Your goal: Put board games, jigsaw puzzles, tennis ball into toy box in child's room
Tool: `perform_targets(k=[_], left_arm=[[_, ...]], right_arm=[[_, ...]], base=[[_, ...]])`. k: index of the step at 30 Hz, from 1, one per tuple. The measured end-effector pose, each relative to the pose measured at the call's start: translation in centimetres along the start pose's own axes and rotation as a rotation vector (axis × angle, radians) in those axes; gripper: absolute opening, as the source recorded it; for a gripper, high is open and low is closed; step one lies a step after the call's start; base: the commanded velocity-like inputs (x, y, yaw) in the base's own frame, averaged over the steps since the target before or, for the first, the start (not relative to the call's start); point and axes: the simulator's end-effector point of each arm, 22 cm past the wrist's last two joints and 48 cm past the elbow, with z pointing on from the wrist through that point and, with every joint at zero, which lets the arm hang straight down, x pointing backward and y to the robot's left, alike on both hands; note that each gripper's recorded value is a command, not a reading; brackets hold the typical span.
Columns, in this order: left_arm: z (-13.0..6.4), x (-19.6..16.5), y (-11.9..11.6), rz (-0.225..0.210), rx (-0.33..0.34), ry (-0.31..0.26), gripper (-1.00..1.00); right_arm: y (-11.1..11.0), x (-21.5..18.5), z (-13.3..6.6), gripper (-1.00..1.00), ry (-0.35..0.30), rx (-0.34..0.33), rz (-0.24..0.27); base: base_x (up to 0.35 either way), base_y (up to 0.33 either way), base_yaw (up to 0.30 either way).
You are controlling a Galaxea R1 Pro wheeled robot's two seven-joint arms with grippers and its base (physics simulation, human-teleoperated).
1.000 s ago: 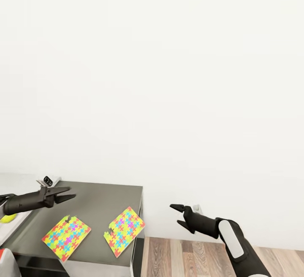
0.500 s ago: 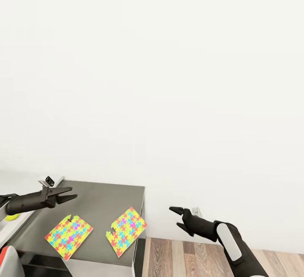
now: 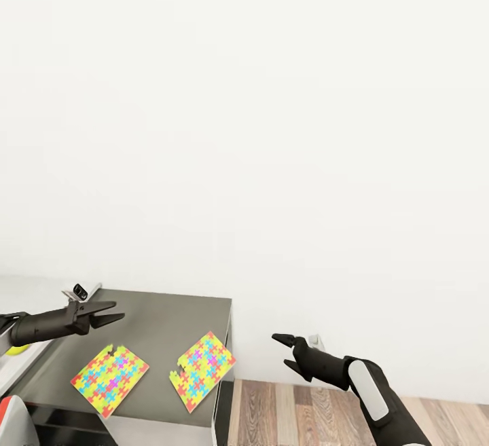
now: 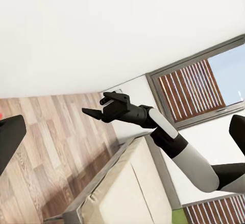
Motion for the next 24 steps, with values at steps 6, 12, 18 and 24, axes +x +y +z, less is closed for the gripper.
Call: perform_targets(k=[6,12,18,24], left_arm=[[0.1,0.1,0.5,-0.01,-0.003,0.002,1.0],[0.1,0.2,0.9,-0.018,-0.005,0.004,1.0],[0.2,0.4,1.4,-0.028,-0.007,0.006,1.0],[0.5,0.4,1.2,-0.034,0.007,0.014,1.0]], right_arm=[[-0.5,0.1,0.1,1.0,0.003,0.006,0.007],[-1.0,0.1,0.2,1.0,0.006,0.012,0.014],[-1.4,0.3,0.4,1.0,0.01,0.018,0.021],[-1.8,0.4,0.5,1.0,0.014,0.021,0.029]], base=[[0.0,0.0,0.0],[0.0,0.0,0.0],[0.0,0.0,0.0],[0.0,0.0,0.0]])
